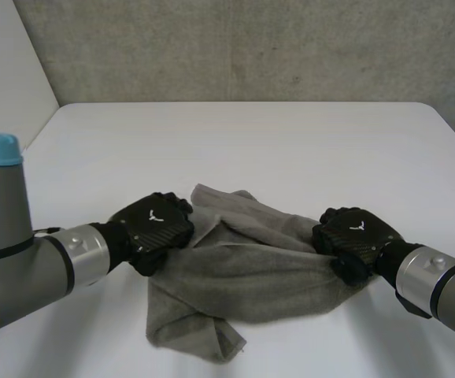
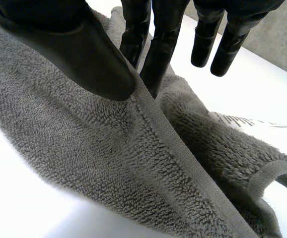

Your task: Fold the towel.

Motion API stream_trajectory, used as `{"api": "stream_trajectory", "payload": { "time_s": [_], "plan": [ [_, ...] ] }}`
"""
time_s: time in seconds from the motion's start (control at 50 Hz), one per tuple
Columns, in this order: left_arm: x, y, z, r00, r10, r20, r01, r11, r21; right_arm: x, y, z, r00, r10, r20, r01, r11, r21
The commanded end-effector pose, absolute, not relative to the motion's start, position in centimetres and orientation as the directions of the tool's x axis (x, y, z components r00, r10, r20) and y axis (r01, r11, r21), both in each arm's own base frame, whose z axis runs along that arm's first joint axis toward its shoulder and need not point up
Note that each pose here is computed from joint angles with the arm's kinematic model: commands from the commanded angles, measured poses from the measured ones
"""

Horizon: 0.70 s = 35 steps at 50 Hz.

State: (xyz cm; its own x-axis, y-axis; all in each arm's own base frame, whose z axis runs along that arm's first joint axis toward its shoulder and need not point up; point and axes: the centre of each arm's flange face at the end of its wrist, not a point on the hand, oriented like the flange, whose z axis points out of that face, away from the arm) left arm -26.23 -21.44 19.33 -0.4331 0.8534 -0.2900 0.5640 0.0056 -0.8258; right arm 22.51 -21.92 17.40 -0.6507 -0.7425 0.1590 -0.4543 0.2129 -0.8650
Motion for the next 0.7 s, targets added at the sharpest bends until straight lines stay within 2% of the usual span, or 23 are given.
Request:
{"api": "stream_trajectory", "payload": {
  "time_s": [0.02, 0.06, 0.22, 0.4, 0.56, 0.7],
  "plan": [
    [-25.6, -21.1, 19.5, -0.495, 0.839, -0.227, 0.519, 0.076, -0.852, 22.4, -21.9, 17.3, -0.658, -0.735, 0.162, -0.458, 0.22, -0.861],
    [-25.5, -20.8, 19.2, -0.509, 0.84, -0.187, 0.503, 0.115, -0.857, 22.3, -22.0, 17.3, -0.663, -0.731, 0.162, -0.457, 0.224, -0.861],
    [-25.3, -20.0, 18.3, -0.533, 0.837, -0.125, 0.482, 0.179, -0.858, 22.1, -21.7, 17.0, -0.674, -0.728, 0.126, -0.447, 0.266, -0.854],
    [-25.1, -19.8, 18.4, -0.56, 0.822, -0.102, 0.446, 0.196, -0.874, 22.5, -20.9, 16.3, -0.64, -0.763, 0.093, -0.459, 0.283, -0.842],
    [-25.3, -20.3, 20.9, -0.567, 0.806, -0.17, 0.413, 0.099, -0.906, 22.7, -20.9, 16.7, -0.628, -0.773, 0.095, -0.453, 0.264, -0.851],
    [-26.6, -20.5, 23.2, -0.54, 0.811, -0.225, 0.383, -0.001, -0.924, 22.6, -20.8, 16.6, -0.629, -0.772, 0.092, -0.455, 0.27, -0.849]
  ]
}}
